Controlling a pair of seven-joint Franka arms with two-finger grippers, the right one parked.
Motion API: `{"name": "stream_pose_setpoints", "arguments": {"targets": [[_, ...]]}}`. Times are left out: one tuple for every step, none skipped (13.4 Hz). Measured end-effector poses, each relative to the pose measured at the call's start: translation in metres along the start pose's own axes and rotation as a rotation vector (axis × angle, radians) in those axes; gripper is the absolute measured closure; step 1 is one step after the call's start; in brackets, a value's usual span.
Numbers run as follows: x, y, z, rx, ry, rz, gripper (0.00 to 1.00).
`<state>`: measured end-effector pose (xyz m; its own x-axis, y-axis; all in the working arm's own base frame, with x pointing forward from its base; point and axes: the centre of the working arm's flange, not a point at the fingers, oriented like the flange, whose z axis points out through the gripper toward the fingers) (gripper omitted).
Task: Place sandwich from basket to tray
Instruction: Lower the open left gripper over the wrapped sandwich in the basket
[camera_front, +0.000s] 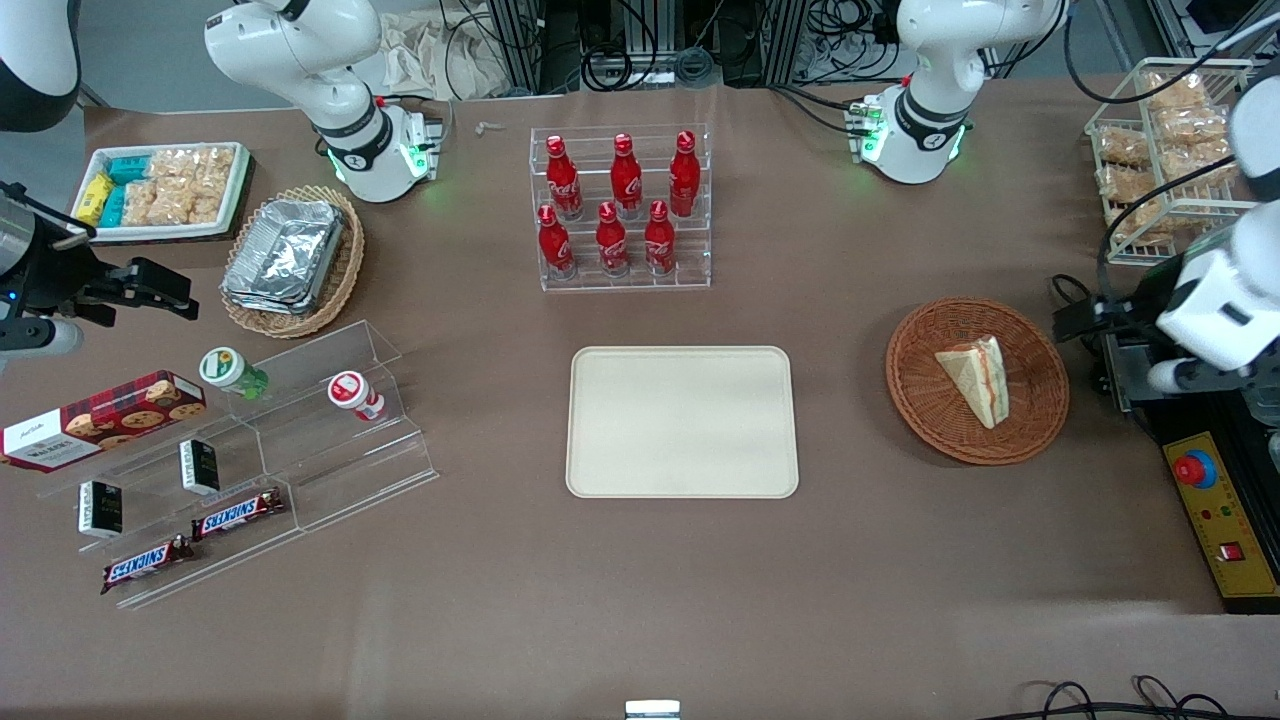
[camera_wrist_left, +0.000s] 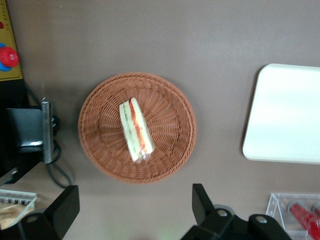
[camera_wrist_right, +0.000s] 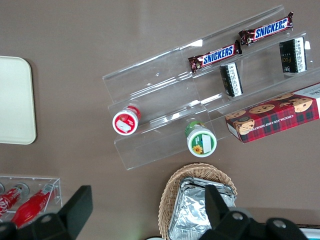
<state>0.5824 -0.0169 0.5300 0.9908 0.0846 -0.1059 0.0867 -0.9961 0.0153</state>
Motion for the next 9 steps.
{"name": "stream_pose_setpoints", "arguments": {"targets": [[-0.001,0.001,0.018,0.000,0.018,-0.036,0.00],[-0.004,0.000,0.036,0.000,0.035,-0.099,0.00],[-0.009,-0.001,0.055,-0.001,0.046,-0.186,0.00],[-0.014,-0.002,0.073,-0.003,0.054,-0.273,0.00],[-0.018,-0.003,0.092,-0.006,0.068,-0.337,0.00],[-0.023,-0.004,0.112,-0.012,0.088,-0.376,0.00],[-0.029,-0.006,0.132,-0.018,0.107,-0.404,0.00],[-0.036,-0.008,0.151,-0.020,0.113,-0.424,0.00],[-0.042,-0.011,0.169,-0.021,0.116,-0.435,0.00]]}}
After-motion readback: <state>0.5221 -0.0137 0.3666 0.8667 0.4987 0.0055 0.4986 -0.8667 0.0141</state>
